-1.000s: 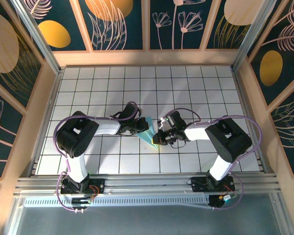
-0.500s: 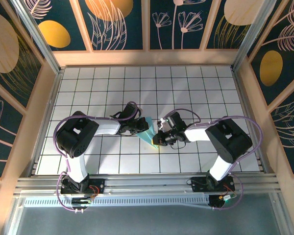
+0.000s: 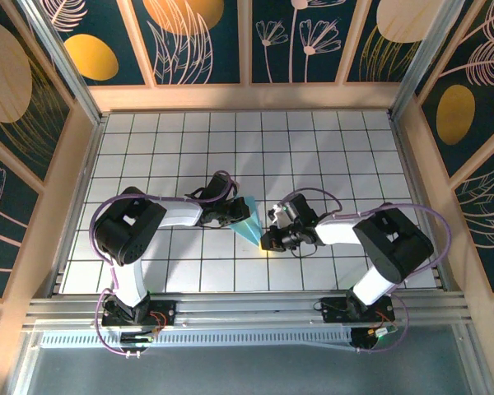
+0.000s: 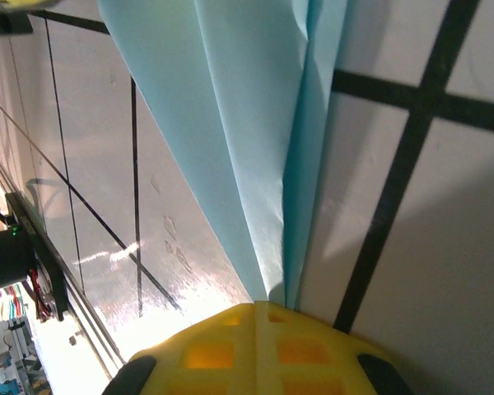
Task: Fold a paper plane with a square sheet of paper (fold left side to right side)
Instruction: Fourth fold the wing at the center of the table.
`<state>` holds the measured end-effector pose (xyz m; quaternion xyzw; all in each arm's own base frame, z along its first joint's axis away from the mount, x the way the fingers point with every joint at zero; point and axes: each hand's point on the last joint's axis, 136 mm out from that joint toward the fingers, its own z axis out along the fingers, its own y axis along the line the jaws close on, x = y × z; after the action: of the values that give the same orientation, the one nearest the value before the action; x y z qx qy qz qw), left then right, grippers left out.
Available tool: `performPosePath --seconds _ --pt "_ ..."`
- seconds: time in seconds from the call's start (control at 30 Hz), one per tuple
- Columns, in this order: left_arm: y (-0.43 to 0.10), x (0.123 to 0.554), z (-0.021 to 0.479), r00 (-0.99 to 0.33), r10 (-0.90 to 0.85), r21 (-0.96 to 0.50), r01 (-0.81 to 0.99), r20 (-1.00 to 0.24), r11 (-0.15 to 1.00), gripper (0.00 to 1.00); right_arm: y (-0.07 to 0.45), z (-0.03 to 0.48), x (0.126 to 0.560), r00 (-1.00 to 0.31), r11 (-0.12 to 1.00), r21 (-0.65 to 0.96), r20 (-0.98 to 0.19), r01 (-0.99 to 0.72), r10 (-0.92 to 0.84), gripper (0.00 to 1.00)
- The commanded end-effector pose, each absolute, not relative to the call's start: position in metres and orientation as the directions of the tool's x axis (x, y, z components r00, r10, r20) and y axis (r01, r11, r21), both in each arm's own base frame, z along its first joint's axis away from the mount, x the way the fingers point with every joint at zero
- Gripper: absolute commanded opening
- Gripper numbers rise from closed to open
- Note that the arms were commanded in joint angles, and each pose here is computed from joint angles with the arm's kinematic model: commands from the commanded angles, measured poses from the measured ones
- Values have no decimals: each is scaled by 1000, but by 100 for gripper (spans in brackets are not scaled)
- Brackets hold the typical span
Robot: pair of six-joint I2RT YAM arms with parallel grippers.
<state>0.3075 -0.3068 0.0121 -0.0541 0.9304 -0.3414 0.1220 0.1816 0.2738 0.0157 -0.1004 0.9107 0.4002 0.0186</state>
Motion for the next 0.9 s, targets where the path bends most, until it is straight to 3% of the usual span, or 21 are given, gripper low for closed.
performPosePath --seconds 0.0,0.2,0.43,0.87 --pt "-279 295 -25 -969 -209 -526 -109 -134 844 0 252 -3 151 -982 734 665 10 -135 -189 0" --pt "-281 295 -24 -969 -204 -528 -103 -137 843 0 256 21 164 -979 719 672 -55 -180 -194 0" --pt "-282 296 -22 -969 -204 -533 -100 -140 840 0 274 74 190 -967 588 768 -192 -254 -167 0" --pt "-282 296 -21 -968 -207 -537 -103 -138 838 0 303 41 222 -964 634 726 -202 -267 -174 0"
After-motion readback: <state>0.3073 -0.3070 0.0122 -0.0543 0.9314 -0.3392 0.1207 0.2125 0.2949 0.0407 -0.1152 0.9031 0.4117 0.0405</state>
